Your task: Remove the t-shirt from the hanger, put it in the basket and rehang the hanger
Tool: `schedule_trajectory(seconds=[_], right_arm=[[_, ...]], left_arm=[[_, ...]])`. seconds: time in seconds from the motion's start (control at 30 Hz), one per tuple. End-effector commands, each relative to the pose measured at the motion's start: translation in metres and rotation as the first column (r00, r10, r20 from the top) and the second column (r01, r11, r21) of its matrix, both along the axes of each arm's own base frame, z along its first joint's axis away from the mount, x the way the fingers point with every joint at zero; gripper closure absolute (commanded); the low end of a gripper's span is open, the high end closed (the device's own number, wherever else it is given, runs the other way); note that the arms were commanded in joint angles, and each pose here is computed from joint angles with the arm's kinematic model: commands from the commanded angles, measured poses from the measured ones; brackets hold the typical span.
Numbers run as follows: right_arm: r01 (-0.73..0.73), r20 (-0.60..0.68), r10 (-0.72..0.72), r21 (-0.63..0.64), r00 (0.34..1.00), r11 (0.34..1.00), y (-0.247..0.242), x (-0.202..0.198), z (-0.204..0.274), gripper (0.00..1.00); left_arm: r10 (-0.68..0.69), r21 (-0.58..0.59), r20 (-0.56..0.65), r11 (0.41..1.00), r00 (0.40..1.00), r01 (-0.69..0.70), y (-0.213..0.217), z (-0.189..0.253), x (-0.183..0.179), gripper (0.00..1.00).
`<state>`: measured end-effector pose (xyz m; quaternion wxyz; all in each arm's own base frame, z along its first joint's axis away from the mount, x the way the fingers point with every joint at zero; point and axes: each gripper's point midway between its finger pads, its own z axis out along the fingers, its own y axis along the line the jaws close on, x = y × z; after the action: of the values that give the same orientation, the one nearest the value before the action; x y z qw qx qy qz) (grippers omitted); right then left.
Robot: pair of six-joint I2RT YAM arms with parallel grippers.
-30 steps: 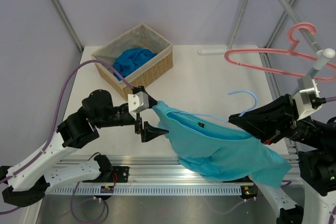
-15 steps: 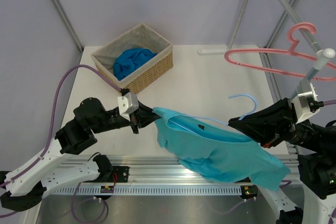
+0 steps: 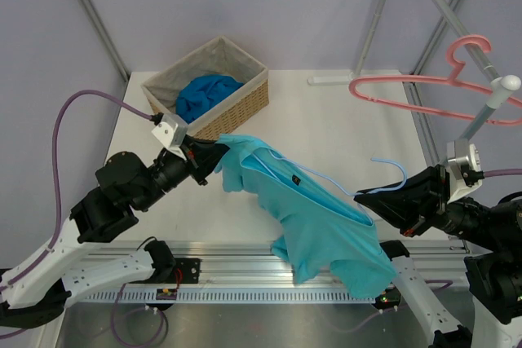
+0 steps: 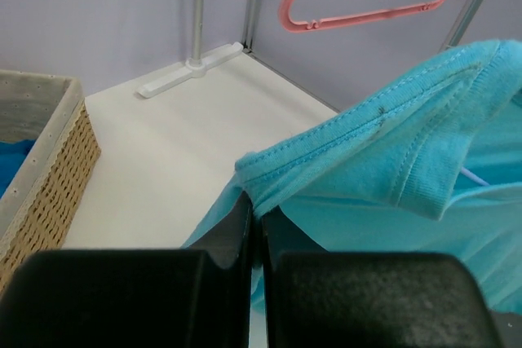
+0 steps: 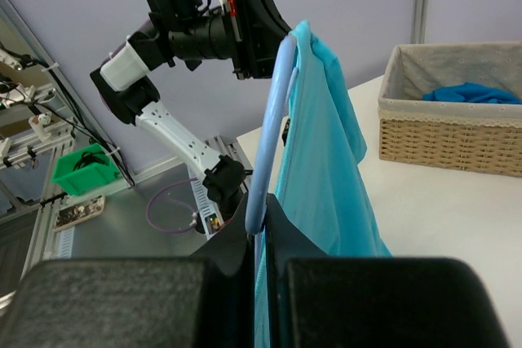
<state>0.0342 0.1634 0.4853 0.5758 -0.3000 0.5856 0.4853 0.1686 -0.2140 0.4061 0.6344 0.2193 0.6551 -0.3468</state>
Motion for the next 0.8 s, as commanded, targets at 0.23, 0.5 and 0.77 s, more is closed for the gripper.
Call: schedule_trajectory(seconds=[0.23, 0.5, 0.77], right_arm=[[-0.053, 0.22, 0.046, 0.025, 0.974, 0.998, -0.005, -0.044, 0.01, 1.0], [-0.101, 0.321, 0.083, 0.041, 0.943, 0.994, -0.009, -0.082, 0.021, 1.0], [-0.115, 0.297, 0.092, 0.059, 0.951, 0.992, -0.007, -0.077, 0.033, 1.0]], left_arm=[[0.257, -0.04, -0.074, 0.965, 0.964, -0.26, 0.035, 0.011, 0.029, 1.0], [0.323, 0.064, -0.173, 0.946, 0.93, -0.317, 0.031, -0.012, 0.04, 1.0], [0.192, 0.1, -0.213, 0.98, 0.958, -0.174, 0.004, -0.022, 0.029, 1.0]])
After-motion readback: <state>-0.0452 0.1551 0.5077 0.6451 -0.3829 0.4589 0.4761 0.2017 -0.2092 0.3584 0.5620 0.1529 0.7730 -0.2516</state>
